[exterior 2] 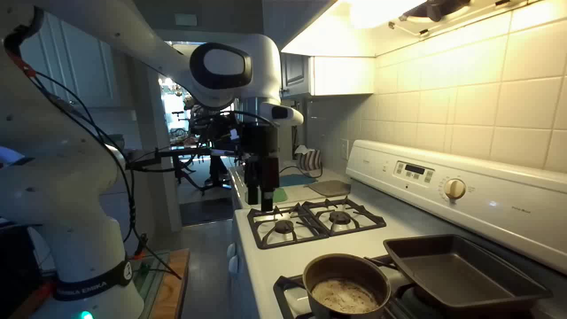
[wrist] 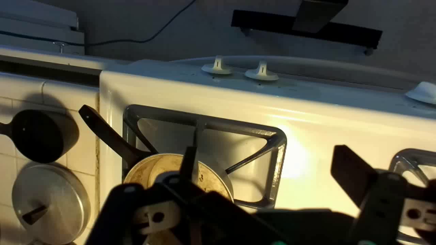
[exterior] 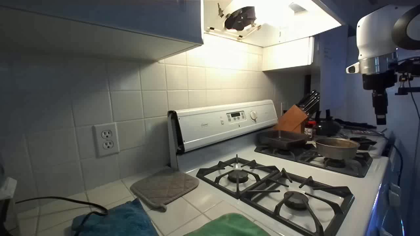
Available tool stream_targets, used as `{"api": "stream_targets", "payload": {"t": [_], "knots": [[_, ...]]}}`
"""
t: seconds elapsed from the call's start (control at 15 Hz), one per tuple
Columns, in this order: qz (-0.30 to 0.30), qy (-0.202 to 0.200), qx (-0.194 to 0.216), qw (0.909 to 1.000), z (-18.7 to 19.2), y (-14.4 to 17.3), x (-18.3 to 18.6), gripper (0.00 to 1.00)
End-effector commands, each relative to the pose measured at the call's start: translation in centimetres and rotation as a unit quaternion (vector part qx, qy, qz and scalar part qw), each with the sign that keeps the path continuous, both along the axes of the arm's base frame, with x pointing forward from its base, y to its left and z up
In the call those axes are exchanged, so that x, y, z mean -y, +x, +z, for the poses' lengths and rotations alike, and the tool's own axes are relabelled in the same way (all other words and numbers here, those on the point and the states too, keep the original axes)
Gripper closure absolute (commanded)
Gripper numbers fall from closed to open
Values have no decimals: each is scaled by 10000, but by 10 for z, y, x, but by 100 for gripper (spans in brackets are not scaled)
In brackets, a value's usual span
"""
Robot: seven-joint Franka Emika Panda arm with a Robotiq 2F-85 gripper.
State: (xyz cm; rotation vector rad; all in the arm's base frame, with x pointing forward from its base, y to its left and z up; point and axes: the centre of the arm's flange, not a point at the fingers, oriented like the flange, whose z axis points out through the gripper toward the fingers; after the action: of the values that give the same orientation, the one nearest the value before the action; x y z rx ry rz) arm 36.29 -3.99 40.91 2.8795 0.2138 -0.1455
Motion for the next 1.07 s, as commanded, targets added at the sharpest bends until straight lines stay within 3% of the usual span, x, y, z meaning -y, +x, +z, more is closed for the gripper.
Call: {"api": "stream_targets", "payload": {"t": [0.0,0.33,0.53,0.73,1.0], "knots": [[0,0,0,10000,0,0,0,0],[0,0,0,10000,0,0,0,0],[-917,-59,604,9939,-1,21,35,0],[-1691,90,997,9805,-3,30,83,0],[-2694,166,1486,9514,-8,36,136,0]]}}
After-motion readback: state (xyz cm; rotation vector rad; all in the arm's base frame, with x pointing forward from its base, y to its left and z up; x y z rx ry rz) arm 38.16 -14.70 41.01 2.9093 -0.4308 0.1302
